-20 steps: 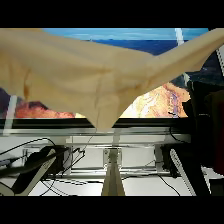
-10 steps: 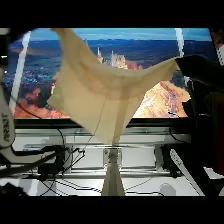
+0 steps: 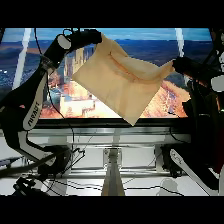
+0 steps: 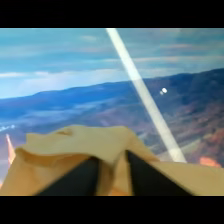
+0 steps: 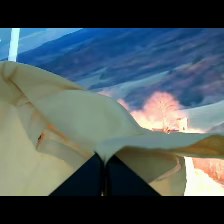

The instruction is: Fold the clothes and pants, and hang the long-sleeved shirts on hangers.

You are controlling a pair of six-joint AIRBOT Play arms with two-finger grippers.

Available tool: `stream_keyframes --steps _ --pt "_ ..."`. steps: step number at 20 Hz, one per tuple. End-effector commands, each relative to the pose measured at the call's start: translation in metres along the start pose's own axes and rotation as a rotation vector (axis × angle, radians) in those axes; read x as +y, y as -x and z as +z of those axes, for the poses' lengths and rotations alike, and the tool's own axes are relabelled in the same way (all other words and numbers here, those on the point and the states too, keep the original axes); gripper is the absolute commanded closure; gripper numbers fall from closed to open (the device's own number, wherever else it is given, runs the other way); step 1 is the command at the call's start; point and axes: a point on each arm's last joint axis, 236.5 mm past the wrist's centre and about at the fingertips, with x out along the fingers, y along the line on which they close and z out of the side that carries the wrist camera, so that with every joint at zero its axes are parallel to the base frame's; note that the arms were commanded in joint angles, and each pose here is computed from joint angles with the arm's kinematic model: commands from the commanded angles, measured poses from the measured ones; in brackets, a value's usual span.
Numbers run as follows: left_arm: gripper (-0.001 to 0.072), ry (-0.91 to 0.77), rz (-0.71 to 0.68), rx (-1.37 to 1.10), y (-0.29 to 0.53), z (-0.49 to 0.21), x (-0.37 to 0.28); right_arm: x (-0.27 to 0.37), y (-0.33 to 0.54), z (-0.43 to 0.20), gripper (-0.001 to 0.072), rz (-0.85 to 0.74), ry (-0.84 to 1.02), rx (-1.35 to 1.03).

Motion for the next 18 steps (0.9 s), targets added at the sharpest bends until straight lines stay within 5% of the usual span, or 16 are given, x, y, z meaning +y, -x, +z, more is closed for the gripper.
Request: stream_keyframes --steps 1,7,8,10,14,18 --pt "0.0004 0.027 0.000 -0.004 -0.004 -0.002 -0.003 -0.006 -0.004 0.002 0.0698 -0.018 0.012 -0.014" --pt "0.0018 0.176 -0.009 0.184 0.037 -0.022 0.050 -0.017 -0.003 0.003 0.0698 -0.067 0.079 -0.013" --pt "0.0134 0.195 -0.013 0.231 0.051 -0.027 0.062 -0.020 -0.003 0.004 0.0698 -0.080 0.097 -0.018" --pt "0.0692 0.239 -0.022 0.317 0.080 -0.037 0.084 -0.026 -0.002 0.017 0.0698 -0.109 0.138 -0.070" --pt "0.0701 0.312 -0.059 0.462 0.127 -0.057 0.094 -0.040 -0.009 0.044 0.0698 -0.157 0.188 -0.177" --pt "0.0701 0.271 -0.117 0.555 0.144 -0.090 0.046 -0.100 -0.036 0.027 0.0698 -0.247 -0.024 -0.110"
